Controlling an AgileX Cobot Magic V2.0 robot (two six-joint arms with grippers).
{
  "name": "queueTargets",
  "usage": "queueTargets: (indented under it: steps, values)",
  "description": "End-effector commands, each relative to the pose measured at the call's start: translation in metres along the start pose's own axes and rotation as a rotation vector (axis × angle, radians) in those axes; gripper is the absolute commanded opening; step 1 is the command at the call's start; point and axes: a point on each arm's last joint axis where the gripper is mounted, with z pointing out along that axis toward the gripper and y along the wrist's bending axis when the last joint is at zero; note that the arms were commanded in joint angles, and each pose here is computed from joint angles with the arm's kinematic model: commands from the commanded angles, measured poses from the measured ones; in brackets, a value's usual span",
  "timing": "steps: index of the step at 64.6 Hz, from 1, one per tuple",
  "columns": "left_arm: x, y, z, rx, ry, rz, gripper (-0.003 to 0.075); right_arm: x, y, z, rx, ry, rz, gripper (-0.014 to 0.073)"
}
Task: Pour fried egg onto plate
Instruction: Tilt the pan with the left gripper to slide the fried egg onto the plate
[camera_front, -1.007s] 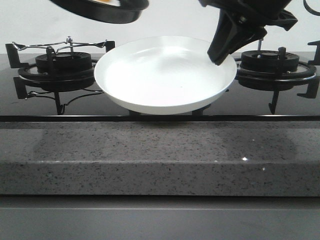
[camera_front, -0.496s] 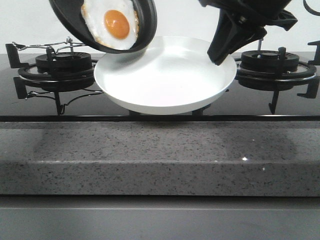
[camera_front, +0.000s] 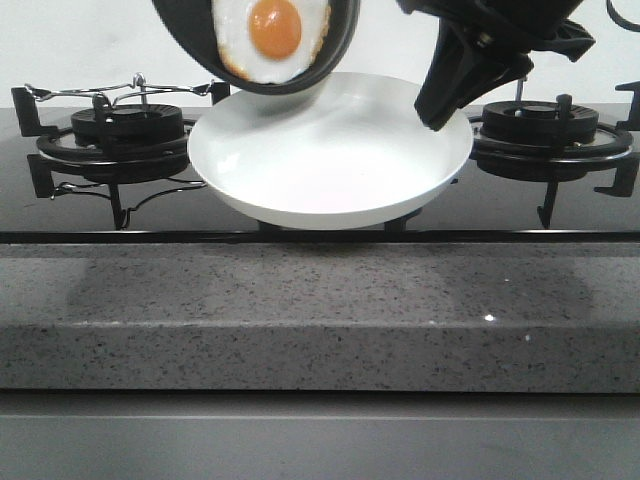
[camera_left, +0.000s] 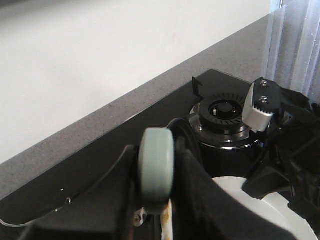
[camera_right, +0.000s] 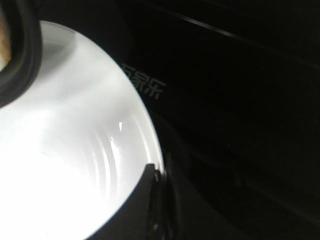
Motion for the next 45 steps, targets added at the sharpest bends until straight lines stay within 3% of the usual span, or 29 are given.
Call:
queueTargets:
  steps: [1,19,45]
  values:
    - [-0.028,-0.002,-0.018,-0.06,-0.169,0.038,-0.0019,-0.014,0.006,-0.019,-0.006,-0.11,-0.003,-0.0057]
    - [-0.03,-0.015,-0.016,-0.046,-0.162,0.146,-0.0019,-0.014,0.006,-0.019,-0.006,-0.11,-0.003,-0.0057]
    - [-0.029,-0.015,-0.016,-0.043,-0.158,0.106,-0.002,-0.014,0.006,-0.019,-0.006,-0.11,-0.003,-0.0057]
